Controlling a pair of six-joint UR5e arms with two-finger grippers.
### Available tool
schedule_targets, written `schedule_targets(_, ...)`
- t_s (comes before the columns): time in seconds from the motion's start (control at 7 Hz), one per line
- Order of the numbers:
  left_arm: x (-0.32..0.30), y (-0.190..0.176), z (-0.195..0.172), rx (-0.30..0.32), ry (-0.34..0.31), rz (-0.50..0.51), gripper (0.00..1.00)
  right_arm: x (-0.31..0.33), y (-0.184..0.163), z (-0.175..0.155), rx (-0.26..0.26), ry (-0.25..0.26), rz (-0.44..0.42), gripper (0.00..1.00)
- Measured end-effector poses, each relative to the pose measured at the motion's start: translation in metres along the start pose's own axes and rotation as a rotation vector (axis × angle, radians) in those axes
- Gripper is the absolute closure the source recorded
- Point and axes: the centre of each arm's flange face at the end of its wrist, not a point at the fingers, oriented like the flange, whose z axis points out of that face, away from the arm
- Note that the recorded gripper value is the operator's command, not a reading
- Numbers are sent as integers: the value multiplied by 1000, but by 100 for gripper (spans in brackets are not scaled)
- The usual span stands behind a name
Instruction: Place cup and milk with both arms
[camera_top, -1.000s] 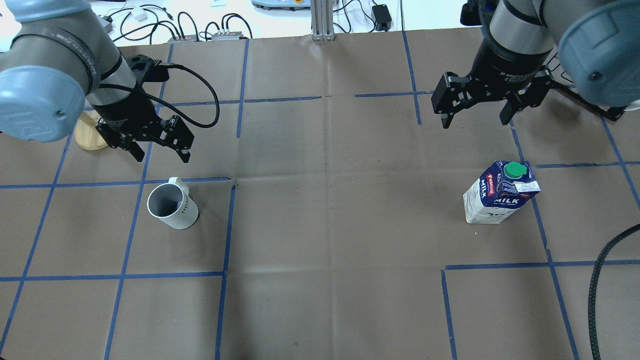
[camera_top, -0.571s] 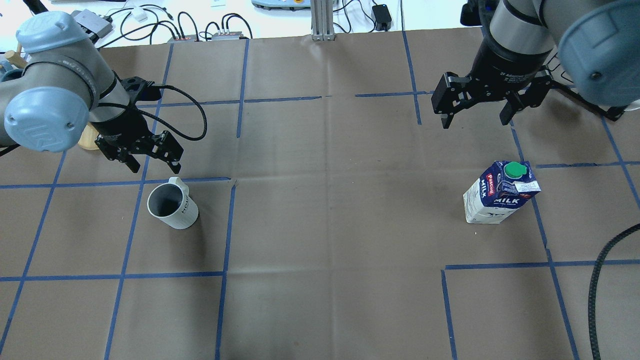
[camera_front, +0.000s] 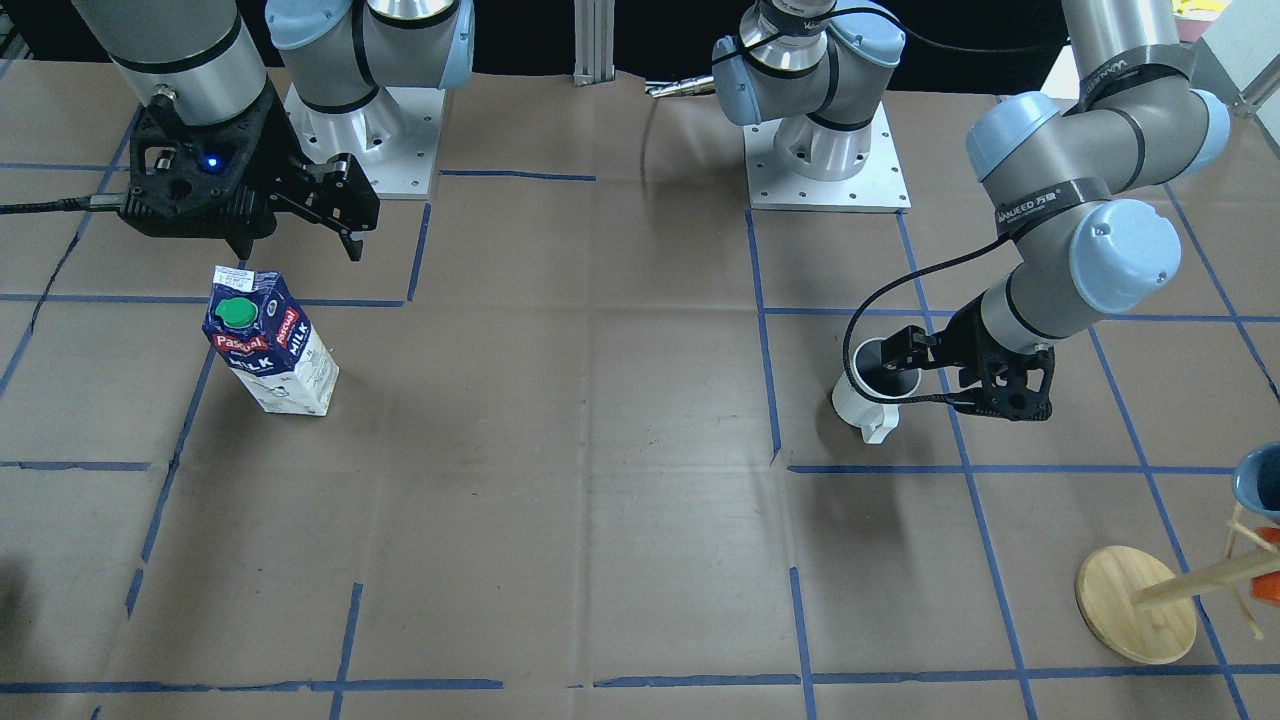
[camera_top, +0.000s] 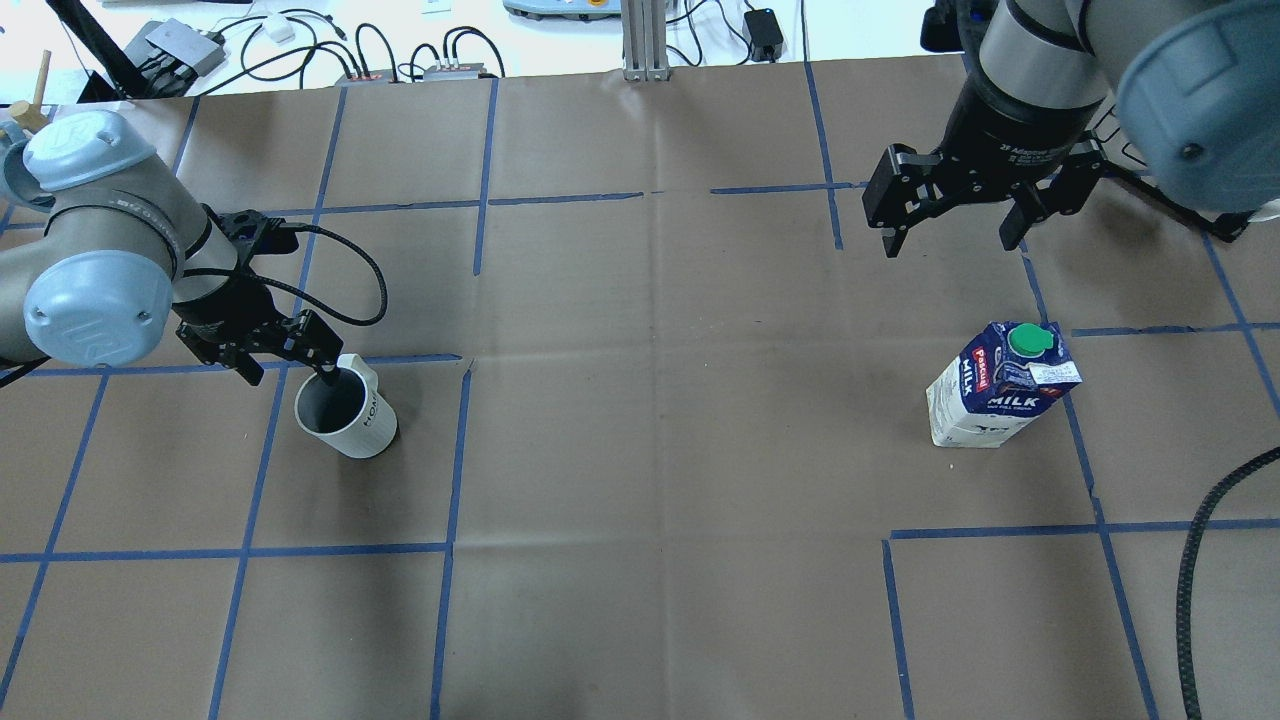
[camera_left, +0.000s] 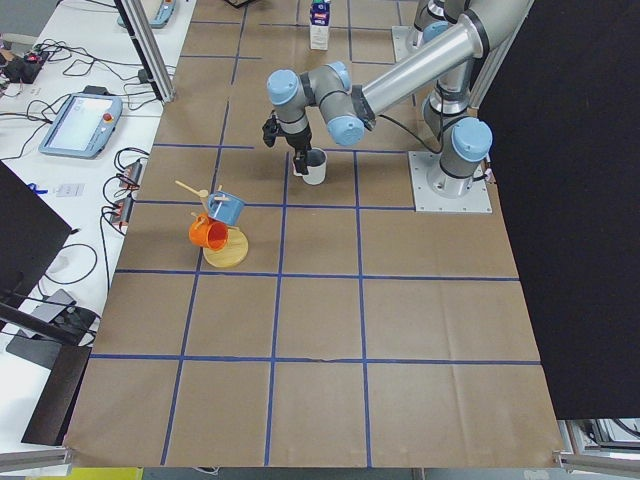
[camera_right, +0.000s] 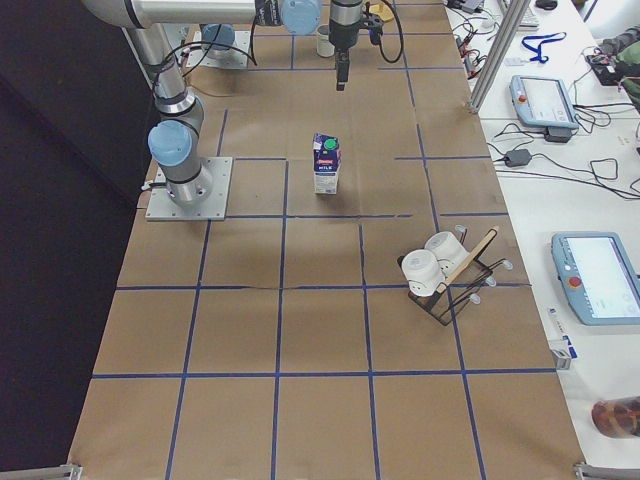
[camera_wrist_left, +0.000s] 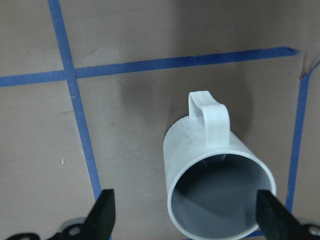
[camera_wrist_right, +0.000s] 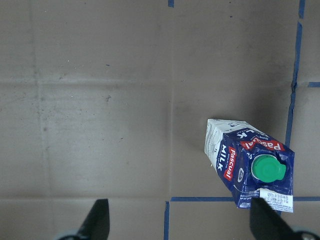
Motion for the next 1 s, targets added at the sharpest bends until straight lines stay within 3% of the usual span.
schedule_targets(0.14,-1,-2,7,-12,4,-2,8,0,0,0,0,0,0,0)
schedule_targets(0.43,-3,-4,16,-33,12,-9,41,0,0,0,0,0,0,0)
schedule_targets(0.57,-3,-5,19,-39,14,-20,47,0,0,0,0,0,0,0)
schedule_targets(0.71,-3,-6,22,-45,16,-36,61,0,0,0,0,0,0,0)
schedule_targets(1.0,-4,-8,28,-56,18,-53,100,0,0,0,0,1,0,0)
